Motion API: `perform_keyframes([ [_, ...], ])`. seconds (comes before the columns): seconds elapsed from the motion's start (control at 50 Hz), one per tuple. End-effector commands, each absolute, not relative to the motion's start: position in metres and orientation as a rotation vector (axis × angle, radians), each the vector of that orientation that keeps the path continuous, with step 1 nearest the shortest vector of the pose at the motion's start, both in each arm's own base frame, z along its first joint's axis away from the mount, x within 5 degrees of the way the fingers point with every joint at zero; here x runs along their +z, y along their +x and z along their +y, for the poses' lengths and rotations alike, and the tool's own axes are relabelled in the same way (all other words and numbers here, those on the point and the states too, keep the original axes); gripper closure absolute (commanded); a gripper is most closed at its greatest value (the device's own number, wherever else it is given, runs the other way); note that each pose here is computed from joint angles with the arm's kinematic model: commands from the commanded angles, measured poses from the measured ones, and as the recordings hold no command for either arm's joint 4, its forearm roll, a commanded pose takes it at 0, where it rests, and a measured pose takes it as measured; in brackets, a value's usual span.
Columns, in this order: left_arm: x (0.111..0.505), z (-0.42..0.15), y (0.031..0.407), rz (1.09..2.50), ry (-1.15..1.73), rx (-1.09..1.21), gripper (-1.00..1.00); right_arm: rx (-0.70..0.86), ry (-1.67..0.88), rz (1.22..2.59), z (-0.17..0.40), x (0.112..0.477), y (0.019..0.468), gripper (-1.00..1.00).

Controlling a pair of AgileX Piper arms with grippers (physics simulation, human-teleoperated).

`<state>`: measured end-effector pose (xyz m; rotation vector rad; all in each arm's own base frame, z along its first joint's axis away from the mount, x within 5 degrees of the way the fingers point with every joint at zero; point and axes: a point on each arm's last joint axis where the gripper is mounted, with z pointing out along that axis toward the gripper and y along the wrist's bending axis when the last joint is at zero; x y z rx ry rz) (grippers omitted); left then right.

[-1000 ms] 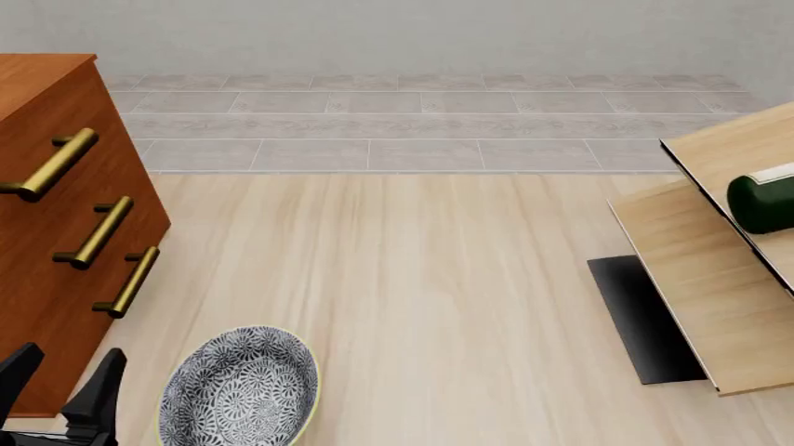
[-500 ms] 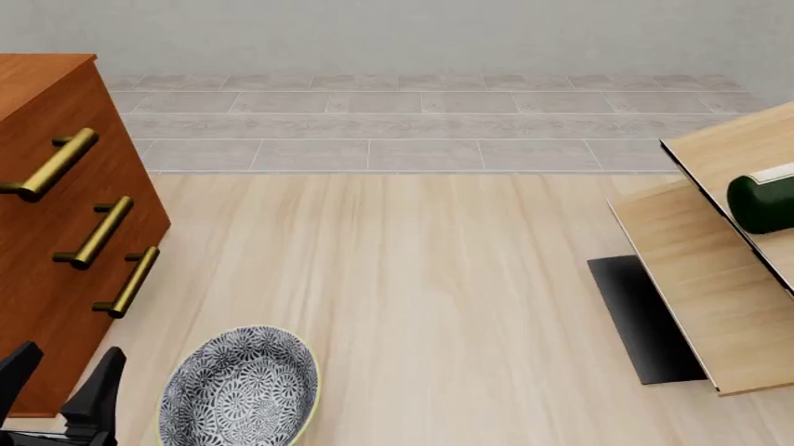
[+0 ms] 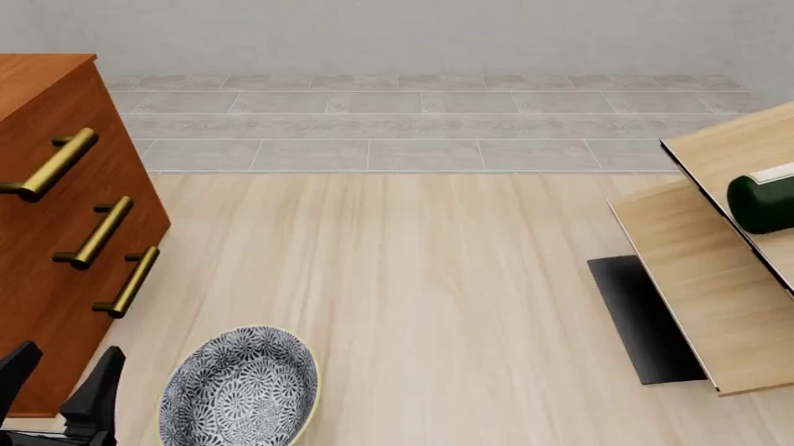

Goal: Put the wine bottle on the wine rack.

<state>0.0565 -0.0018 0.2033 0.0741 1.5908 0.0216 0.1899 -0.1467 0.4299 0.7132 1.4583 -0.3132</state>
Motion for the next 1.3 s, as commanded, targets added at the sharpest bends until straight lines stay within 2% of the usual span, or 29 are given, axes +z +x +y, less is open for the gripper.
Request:
perform_keyframes([
  [0.02,0.204,-0.002,0.056,1.589,0.075,0.021,-1.0,-0.314,0.641,1.459,-0.126,0.435,0.178,-1.0],
  [0.5,0.206,-0.001,0.057,1.564,0.054,0.016,-1.0,-0.303,0.484,1.474,-0.085,0.443,0.152,-1.0],
  [1.3,0.216,0.0,0.056,1.537,0.058,0.051,-1.0,-0.239,0.301,1.502,-0.036,0.415,0.1,-1.0],
])
